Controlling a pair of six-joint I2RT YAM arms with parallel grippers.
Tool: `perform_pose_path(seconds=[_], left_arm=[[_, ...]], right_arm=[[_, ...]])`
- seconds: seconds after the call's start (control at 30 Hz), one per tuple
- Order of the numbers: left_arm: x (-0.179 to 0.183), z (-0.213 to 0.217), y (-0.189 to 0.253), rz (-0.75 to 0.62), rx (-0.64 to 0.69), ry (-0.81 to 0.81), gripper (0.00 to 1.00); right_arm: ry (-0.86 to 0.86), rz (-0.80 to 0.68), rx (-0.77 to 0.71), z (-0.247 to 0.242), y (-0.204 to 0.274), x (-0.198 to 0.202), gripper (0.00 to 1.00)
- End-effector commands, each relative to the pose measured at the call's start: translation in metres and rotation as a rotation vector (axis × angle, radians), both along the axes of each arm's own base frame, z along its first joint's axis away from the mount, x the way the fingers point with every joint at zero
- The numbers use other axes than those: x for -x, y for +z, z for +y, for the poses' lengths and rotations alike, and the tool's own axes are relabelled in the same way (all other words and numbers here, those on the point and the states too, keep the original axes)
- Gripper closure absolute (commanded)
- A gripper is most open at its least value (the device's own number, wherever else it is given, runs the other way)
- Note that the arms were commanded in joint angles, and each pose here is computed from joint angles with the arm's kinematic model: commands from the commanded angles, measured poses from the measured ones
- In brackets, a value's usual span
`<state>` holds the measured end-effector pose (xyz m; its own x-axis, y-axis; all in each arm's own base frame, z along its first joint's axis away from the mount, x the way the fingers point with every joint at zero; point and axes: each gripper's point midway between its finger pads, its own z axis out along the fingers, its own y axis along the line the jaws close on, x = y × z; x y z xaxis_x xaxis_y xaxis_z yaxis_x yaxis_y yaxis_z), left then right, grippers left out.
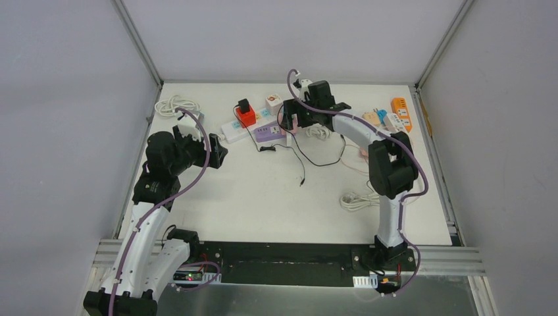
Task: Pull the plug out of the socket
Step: Move the socket to the center of the board.
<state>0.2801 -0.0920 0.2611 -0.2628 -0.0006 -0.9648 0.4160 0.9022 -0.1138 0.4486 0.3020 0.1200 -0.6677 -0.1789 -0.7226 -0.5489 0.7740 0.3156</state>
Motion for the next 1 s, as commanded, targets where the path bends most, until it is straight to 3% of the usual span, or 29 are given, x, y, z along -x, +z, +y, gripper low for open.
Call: perform_pose_path(seconds=[0.0,0.27,0.47,0.57,0.67,0.77,0.97], left_arm=[[-0.001,0.000,0.004,-0.020,-0.006,-0.005,0.12],[-0.003,0.000,0.000,-0.004,-0.010,-0.006,0.12],[-0.003,0.001,0.000,-0.002,-0.015,-0.002,0.12],[-0.003,0.001,0.000,-0.001,-0.014,-0.005,0.12],[-0.002,0.001,0.000,-0.004,-0.014,-0.005,0.12],[-0.002,0.001,0.000,-0.004,-0.014,-0.006,0.12],[-0.002,0.000,0.001,-0.005,-0.011,-0.010,0.12]], right_arm=[[-0.045,-0.064,-0.012,0.016,0.012,-0.016,0.07],[-0.136,-0.076,0.025,0.018,-0.006,-0.037,0.03],[-0.132,-0.101,0.069,0.019,-0.010,-0.045,0.08],[-0.131,-0.126,0.112,0.012,-0.014,-0.046,0.16],[-0.125,-0.154,0.148,0.005,-0.016,-0.048,0.36],[-0.119,-0.185,0.173,-0.004,-0.013,-0.049,0.49],[-0.111,-0.208,0.179,-0.038,-0.006,-0.046,0.66]])
